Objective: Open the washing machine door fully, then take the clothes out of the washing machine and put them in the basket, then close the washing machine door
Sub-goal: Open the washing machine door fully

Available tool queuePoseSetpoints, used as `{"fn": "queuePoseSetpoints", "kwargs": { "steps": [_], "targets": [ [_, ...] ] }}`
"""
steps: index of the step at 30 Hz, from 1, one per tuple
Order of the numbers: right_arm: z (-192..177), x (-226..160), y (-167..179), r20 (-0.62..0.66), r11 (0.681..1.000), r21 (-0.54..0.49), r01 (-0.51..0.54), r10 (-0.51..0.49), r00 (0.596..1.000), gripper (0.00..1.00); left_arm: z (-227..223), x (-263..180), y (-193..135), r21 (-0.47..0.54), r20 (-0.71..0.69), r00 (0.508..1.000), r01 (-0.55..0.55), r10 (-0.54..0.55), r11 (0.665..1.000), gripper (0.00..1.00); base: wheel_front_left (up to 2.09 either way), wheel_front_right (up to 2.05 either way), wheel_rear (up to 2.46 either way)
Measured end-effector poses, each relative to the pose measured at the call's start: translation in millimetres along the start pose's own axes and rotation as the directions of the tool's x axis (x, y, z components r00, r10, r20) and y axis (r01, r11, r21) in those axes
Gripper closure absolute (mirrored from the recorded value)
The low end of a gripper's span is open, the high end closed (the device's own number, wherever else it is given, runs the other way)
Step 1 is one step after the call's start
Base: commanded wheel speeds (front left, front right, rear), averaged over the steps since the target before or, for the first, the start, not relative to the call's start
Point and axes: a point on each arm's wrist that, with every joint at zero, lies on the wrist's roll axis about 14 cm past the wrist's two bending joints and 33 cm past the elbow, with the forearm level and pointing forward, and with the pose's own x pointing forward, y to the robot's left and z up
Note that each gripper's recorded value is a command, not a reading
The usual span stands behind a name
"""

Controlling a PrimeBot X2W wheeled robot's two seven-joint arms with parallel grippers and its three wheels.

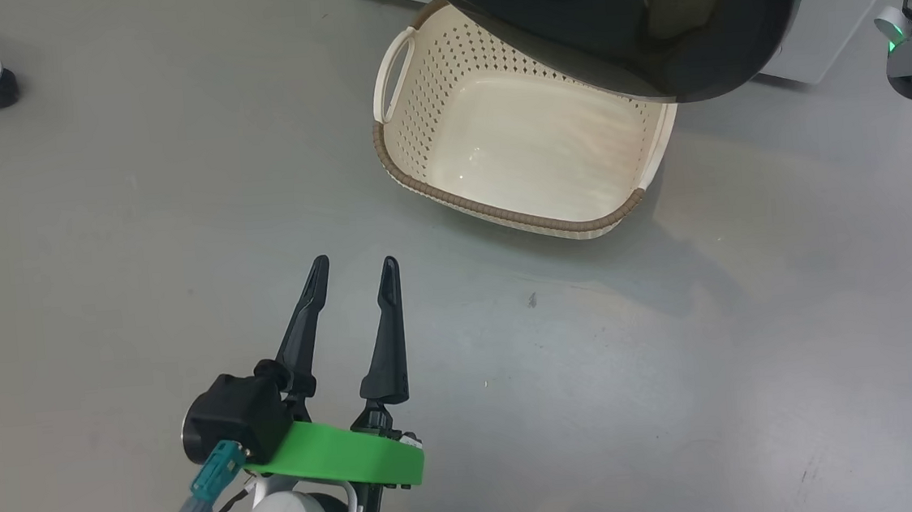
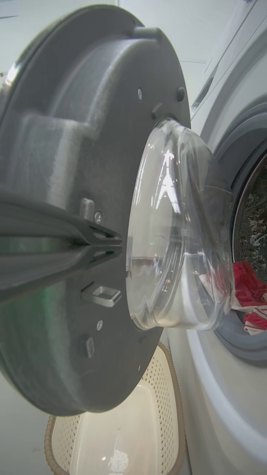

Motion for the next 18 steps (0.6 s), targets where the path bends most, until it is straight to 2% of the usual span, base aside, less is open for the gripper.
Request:
{"fn": "queuePoseSetpoints", "kwargs": {
  "steps": [7, 18],
  "targets": [
    [-4, 2, -2, -0.045, 1.0, 0.026, 0.003, -0.002, 0.999, 1.0, 3, 0, 0, -0.001, 0.008, 1.0, 0.0, 0.0, 1.0, 0.0, 0.0, 0.0, 0.0],
    [-16, 2, -1, -0.114, 0.991, 0.131, -0.022, 0.037, 0.993, 1.0, 5, 0, -1, -0.002, 0.015, 1.0, 0.002, -0.002, 1.0, 0.0, 0.0, 0.0, 0.0]
  ]
}}
